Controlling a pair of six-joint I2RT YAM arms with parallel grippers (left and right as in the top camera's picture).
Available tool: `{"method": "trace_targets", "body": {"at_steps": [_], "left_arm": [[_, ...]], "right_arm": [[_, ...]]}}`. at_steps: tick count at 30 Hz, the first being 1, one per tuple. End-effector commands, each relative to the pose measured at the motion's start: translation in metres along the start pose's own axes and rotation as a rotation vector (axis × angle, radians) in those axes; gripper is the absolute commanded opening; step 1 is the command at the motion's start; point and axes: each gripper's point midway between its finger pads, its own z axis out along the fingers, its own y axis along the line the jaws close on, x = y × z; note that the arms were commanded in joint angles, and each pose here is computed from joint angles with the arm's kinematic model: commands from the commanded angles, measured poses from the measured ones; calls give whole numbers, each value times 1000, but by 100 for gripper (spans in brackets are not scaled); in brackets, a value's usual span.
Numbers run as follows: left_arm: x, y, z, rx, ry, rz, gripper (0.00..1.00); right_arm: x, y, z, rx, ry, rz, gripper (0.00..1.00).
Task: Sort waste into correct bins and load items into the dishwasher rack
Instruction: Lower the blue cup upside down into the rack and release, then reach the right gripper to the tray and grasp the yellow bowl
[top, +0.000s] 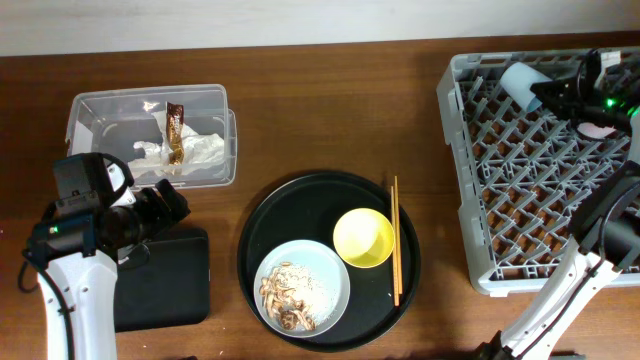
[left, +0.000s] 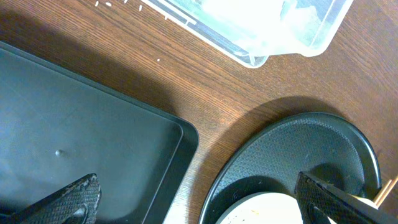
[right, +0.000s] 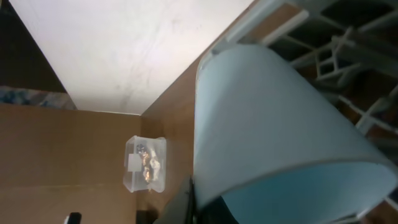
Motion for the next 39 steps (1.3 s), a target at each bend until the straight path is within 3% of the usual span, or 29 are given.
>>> {"method": "trace_targets", "body": {"at_steps": [1,10,16,21,22,23,24,30,32,39], "left_arm": [[-5,-1,-6,3,-25,-12,99],[-5,-1,-6,3,-25,-12,99],[-5,-1,-6,3,-25,-12,99],[-5,-1,-6,3,-25,-12,99],[-5,-1,-6,3,-25,-12,99],[-5,-1,-6,3,-25,-12,99],[-5,-1,-6,3,-25,-12,99],[-5,-1,-6,3,-25,-12,99],[-5,-1,-6,3,-25,-12,99],[-5,-1,-6,3,-25,-12,99]], "right_arm": [[18,-49,-7,115,26,135,4],[28,-39,-49,195,14,215,14],[24,15,-74,207,-31,149,20],[21,56,-113,423,-132,114,24],[20,64,-120,473,-156,93,27],[19,74,-125,504,-181,71,36],[17,84,-124,509,-193,37,40],[10,93,-94,601,-191,-24,39],[12,86,-77,683,-168,-37,30],[52,129,-7,677,9,-208,32]]}}
